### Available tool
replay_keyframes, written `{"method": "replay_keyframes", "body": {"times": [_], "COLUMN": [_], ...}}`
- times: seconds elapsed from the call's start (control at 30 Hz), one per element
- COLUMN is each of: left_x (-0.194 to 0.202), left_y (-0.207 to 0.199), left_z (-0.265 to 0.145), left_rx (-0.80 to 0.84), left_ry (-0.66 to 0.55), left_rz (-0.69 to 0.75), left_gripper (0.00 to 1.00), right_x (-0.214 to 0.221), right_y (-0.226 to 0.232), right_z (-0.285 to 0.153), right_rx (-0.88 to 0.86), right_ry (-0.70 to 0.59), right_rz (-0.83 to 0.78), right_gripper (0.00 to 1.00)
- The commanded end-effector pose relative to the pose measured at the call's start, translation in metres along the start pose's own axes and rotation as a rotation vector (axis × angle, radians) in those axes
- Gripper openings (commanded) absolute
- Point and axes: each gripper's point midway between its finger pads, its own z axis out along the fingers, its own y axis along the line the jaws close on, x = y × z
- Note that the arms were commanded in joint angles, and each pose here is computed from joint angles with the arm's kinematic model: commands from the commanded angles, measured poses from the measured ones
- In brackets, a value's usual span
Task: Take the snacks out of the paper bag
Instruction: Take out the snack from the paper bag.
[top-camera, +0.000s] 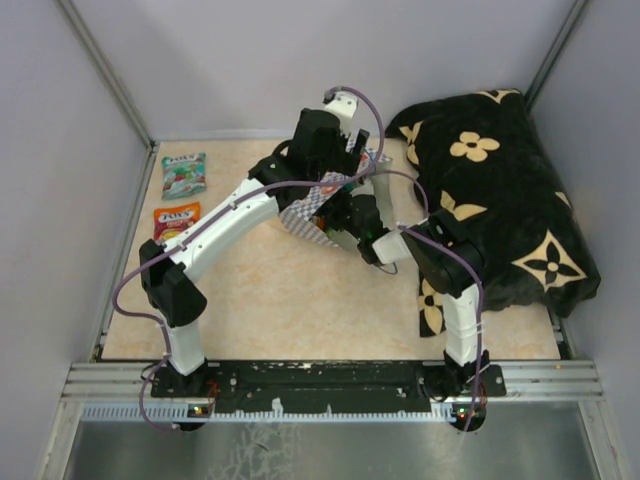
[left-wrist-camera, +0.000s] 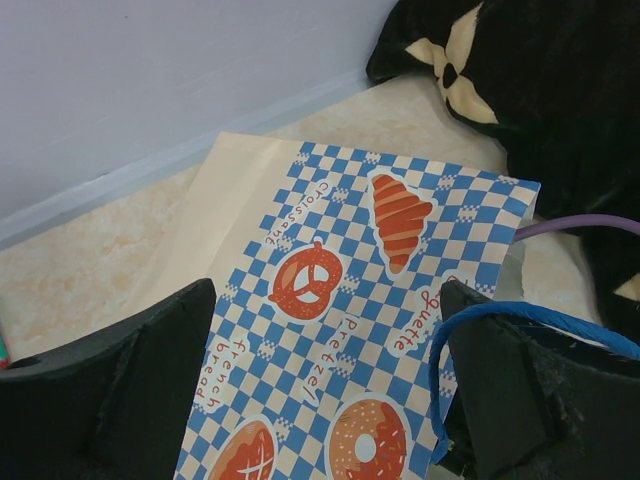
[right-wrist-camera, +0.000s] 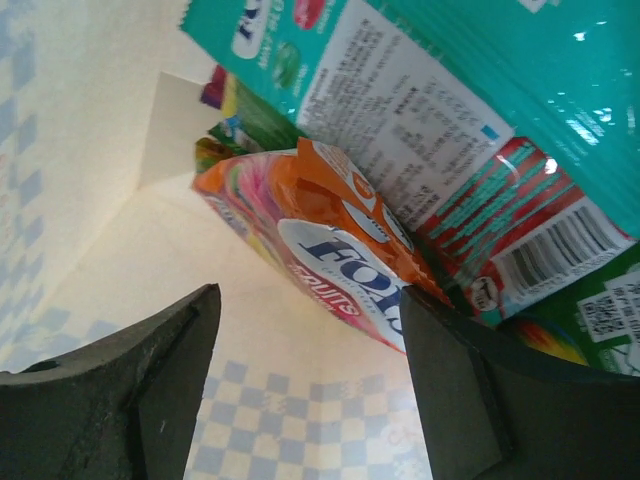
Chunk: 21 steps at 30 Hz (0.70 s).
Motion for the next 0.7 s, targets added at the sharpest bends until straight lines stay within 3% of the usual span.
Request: {"method": "replay_keyframes", "body": {"times": [0.0, 0.13, 0.23, 0.33, 0.4, 0.57, 0.67], "left_x": [-0.010, -0.007, -0.004, -0.001, 0.001, 0.006, 0.009], "left_y": [-0.004, -0.004, -0.001, 0.003, 0.006, 0.009, 0.009], "left_z": [-0.004, -0.004, -0.004, -0.005, -0.006, -0.006, -0.006], "left_rx": [0.006, 0.000, -0.013, -0.032, -0.043, -0.060, -0.062], "left_ry": [-0.017, -0.007, 0.002, 0.009, 0.011, 0.020, 0.027], "left_rz": [-0.019, -0.011, -0.004, 0.003, 0.010, 0.020, 0.023], "left_gripper": [1.00, 1.00, 1.00, 1.00, 1.00, 1.00, 1.00], "right_x": [-0.008, -0.019, -0.029, -0.038, -0.045, -0.065, -0.072], "right_y": [-0.027, -0.053, -0.064, -0.073, -0.076, -0.060, -0.039], "right_z": [0.004, -0.008, -0.018, -0.030, -0.042, -0.065, -0.074], "right_rx": [0.174, 0.329, 0.413, 0.483, 0.510, 0.482, 0.373], "right_ry": [-0.046, -0.084, -0.110, -0.136, -0.172, -0.264, -0.308], "right_rz": [-0.091, -0.163, -0.225, -0.275, -0.295, -0.335, -0.364], "right_gripper": [0.71, 0.61, 0.47, 0.26, 0.02, 0.00, 0.00]}}
